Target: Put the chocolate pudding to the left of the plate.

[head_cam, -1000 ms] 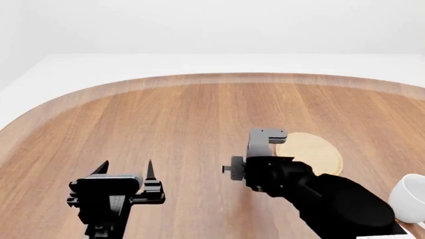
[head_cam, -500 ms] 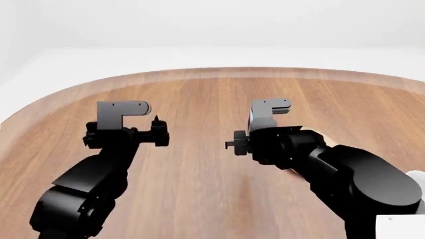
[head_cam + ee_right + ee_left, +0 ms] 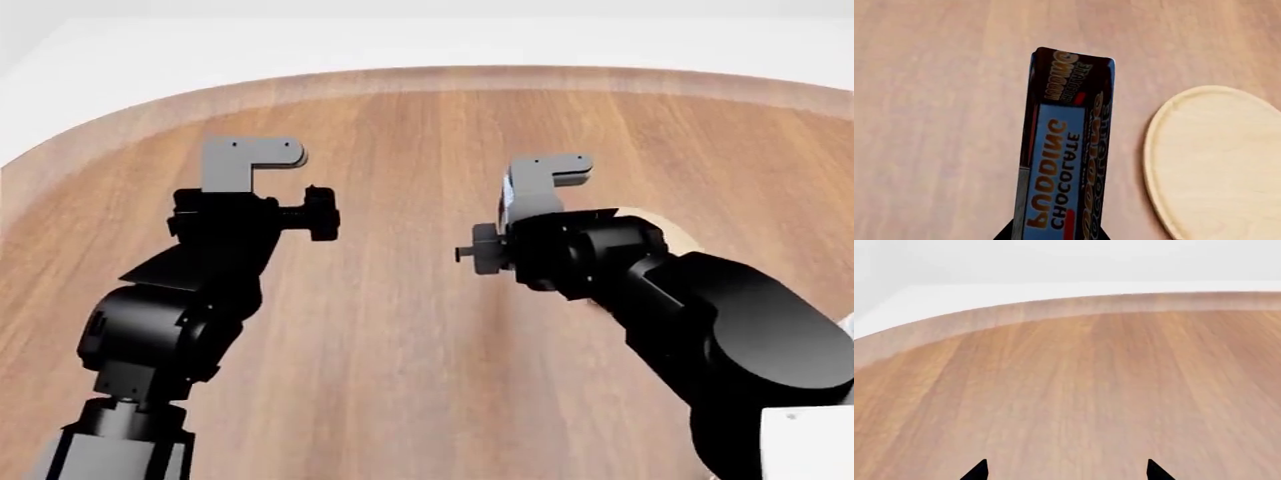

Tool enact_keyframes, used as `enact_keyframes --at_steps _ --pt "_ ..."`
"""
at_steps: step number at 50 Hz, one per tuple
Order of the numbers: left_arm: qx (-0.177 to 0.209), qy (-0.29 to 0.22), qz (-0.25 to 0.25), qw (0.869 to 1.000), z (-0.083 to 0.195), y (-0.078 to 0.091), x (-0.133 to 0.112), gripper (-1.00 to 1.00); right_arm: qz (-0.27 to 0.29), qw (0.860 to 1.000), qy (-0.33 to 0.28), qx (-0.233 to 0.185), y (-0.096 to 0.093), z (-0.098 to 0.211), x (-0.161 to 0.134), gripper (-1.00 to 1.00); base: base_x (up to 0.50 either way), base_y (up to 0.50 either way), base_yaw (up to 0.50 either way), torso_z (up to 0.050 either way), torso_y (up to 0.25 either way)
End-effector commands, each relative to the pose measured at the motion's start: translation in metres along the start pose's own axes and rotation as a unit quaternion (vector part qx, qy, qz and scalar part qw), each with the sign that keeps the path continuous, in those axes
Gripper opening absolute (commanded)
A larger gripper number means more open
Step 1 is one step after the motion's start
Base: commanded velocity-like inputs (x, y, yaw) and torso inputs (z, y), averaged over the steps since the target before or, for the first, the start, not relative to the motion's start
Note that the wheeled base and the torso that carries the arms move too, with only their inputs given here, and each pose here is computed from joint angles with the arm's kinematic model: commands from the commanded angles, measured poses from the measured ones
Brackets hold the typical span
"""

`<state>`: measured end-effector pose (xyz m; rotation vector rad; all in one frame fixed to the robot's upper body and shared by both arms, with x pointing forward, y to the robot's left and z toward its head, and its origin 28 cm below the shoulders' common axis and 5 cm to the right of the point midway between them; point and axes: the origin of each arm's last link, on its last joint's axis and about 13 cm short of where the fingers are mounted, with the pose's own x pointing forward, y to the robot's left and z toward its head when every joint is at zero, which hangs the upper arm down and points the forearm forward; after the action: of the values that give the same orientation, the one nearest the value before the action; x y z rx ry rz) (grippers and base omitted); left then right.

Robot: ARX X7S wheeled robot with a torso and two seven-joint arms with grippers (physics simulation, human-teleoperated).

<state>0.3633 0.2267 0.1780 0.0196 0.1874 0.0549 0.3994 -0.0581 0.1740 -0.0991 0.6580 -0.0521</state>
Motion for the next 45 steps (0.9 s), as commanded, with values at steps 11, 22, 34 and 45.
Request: enact_keyframes --at_steps 11,22,34,45 --pt "0.021 0.002 0.020 1.000 0.030 -0.008 0.029 1.00 0.008 1.000 -0.024 0.000 -0.018 0.032 -0.008 -1.00 0.00 0.00 0.00 0.000 0.000" --pt "0.017 0.006 0.022 1.000 0.030 -0.009 0.035 1.00 0.016 0.999 -0.029 -0.006 -0.018 0.036 -0.009 -1.00 0.00 0.00 0.00 0.000 0.000" --pt "0.017 0.005 0.022 1.000 0.031 -0.008 0.035 1.00 0.014 0.999 -0.031 -0.005 -0.020 0.037 -0.009 -1.00 0.00 0.00 0.00 0.000 -0.239" --pt "0.019 0.002 0.021 1.000 0.034 -0.009 0.032 1.00 0.009 0.999 -0.035 -0.005 -0.023 0.041 -0.011 -1.00 0.00 0.00 0.00 0.000 -0.250"
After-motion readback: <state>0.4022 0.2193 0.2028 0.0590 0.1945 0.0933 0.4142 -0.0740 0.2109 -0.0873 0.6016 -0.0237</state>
